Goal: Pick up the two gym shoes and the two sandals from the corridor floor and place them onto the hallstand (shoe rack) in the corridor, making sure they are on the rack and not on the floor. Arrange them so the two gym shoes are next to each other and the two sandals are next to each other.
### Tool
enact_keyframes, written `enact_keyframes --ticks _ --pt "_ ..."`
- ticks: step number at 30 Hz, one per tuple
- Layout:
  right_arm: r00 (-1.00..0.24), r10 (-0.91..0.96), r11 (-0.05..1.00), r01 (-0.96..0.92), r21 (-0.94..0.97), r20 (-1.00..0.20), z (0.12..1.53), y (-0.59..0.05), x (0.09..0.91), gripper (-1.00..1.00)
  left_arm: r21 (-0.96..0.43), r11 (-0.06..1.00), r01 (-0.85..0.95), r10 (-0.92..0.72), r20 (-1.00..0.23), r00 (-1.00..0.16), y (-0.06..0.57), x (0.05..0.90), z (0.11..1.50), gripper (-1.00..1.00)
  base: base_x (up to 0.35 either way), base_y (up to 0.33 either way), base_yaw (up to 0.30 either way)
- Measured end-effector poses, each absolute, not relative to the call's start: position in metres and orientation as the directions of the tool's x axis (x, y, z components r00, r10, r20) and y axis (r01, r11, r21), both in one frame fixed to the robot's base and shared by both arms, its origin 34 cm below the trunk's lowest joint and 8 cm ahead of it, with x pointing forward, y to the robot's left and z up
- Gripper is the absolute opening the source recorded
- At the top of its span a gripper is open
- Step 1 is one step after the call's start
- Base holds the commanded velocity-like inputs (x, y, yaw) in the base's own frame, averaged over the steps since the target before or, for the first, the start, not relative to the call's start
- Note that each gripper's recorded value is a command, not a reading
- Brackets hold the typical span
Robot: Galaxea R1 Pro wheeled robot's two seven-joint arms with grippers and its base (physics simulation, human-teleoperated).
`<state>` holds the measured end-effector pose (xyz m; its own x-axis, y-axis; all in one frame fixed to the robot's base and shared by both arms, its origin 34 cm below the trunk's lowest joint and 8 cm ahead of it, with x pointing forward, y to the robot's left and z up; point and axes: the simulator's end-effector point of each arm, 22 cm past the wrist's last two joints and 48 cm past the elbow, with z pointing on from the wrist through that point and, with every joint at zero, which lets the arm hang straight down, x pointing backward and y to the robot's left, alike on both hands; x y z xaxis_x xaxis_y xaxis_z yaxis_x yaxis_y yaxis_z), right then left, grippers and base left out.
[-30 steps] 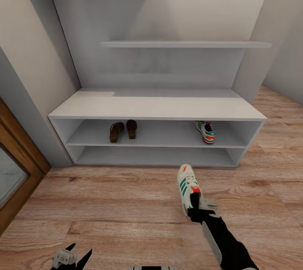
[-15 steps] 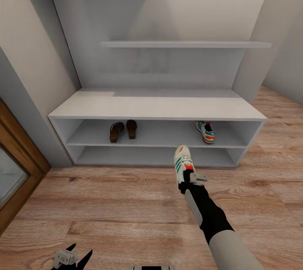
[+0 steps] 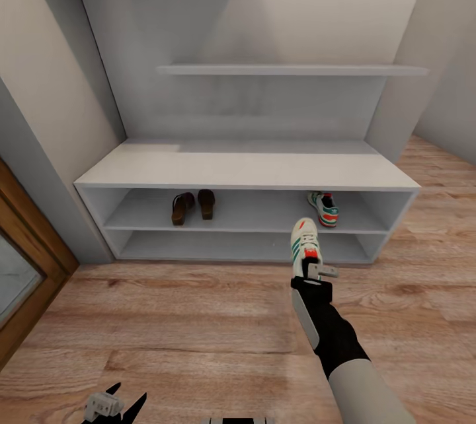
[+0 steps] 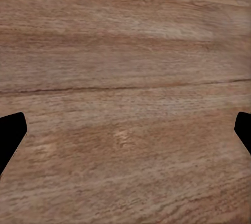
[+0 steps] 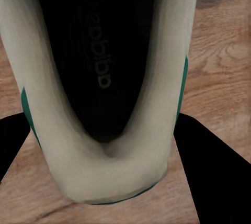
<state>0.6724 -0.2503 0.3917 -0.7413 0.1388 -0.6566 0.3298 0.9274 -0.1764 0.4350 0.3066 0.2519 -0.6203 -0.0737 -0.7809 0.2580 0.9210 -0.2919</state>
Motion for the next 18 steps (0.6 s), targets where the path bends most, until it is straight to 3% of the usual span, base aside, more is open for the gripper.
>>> enact_keyframes --ticks 5,18 --pt "-0.742 0.138 0.927 0.330 -0.178 -0.656 0.3916 -0.2502 0.6720 -1.00 -0.293 0.921 0.257 -0.075 -0.780 -0.621 0.3054 0.4351 0.2517 1.00 0.178 0.000 0.000" --pt "-0.740 0.139 0.926 0.332 -0.178 -0.658 0.3923 -0.2506 0.6722 -1.00 -0.293 0.921 0.257 -0.075 -0.780 -0.621 0.3053 0.4349 0.2516 1.00 0.287 0.000 0.000"
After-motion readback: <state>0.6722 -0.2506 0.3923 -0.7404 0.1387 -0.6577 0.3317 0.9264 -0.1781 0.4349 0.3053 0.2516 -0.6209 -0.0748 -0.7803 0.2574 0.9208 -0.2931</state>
